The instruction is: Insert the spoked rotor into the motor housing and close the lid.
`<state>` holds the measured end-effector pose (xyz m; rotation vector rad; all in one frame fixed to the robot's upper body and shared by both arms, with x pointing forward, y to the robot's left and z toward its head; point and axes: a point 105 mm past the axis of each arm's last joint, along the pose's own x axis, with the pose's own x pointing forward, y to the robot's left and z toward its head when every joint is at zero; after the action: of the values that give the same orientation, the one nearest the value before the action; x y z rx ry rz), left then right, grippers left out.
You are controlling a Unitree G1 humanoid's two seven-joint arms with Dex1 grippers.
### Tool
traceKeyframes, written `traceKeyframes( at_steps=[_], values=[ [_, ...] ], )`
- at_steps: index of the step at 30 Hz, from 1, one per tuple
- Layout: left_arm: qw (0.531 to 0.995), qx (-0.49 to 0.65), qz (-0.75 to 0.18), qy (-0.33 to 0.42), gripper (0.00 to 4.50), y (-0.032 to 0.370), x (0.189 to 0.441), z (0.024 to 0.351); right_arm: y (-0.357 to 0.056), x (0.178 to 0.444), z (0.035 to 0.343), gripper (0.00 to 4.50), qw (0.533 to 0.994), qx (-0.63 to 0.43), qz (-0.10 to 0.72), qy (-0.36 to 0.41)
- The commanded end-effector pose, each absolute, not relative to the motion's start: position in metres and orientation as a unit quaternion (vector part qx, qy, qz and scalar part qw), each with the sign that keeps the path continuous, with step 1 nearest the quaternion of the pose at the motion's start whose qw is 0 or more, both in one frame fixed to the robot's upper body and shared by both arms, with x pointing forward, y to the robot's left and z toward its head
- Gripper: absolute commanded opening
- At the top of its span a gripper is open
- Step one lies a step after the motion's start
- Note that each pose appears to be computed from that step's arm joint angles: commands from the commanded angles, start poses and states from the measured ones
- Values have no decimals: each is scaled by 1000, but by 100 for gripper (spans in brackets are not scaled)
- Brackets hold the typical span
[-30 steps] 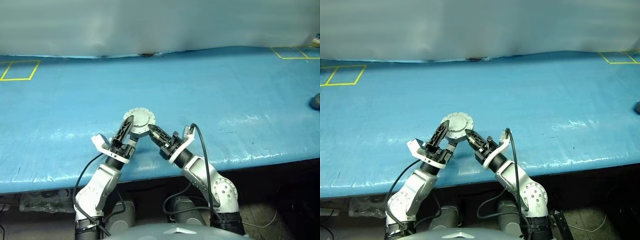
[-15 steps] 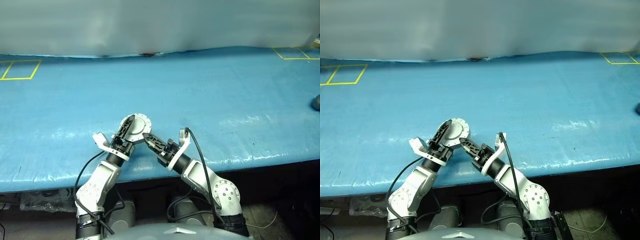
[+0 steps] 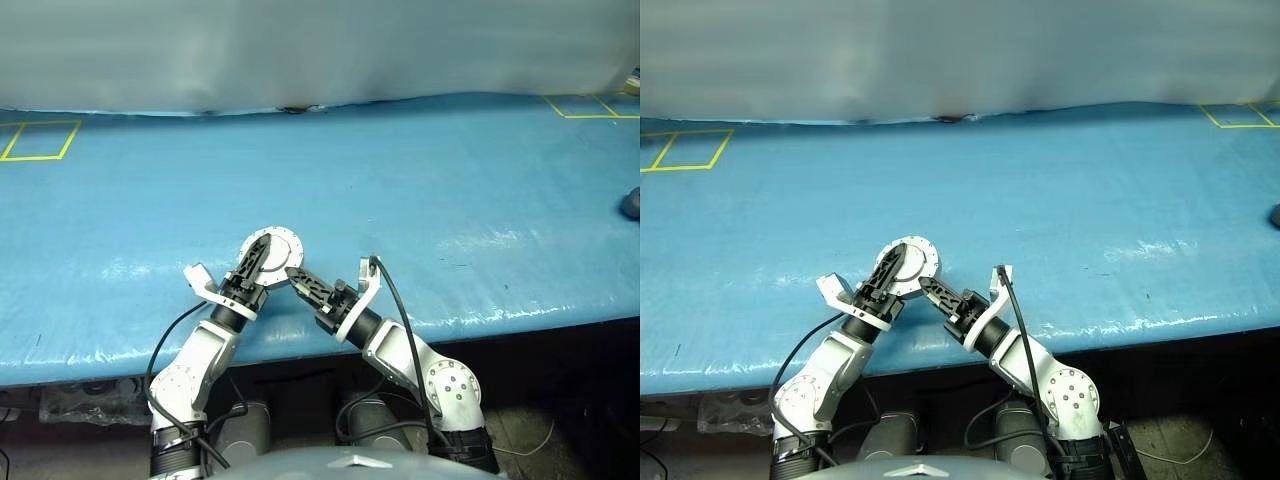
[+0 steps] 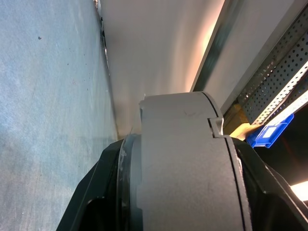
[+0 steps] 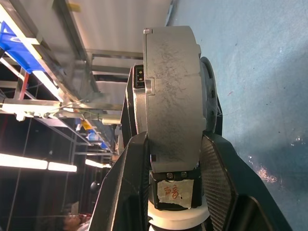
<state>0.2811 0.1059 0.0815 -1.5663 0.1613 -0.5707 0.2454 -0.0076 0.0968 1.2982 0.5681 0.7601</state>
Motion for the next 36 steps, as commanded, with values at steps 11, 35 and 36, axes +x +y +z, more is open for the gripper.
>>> traceKeyframes(
  at_steps=[11,35,36],
  values=[
    [673,-684,-274,64,246,101,282,93,-4,246,127,186,680,596,382,191],
    [727,-666,-170,-2,246,140,316,98,-22,247,112,450,823,405,372,142],
    [730,-665,-157,-7,246,146,321,97,-21,246,113,450,832,383,379,134]
  ],
)
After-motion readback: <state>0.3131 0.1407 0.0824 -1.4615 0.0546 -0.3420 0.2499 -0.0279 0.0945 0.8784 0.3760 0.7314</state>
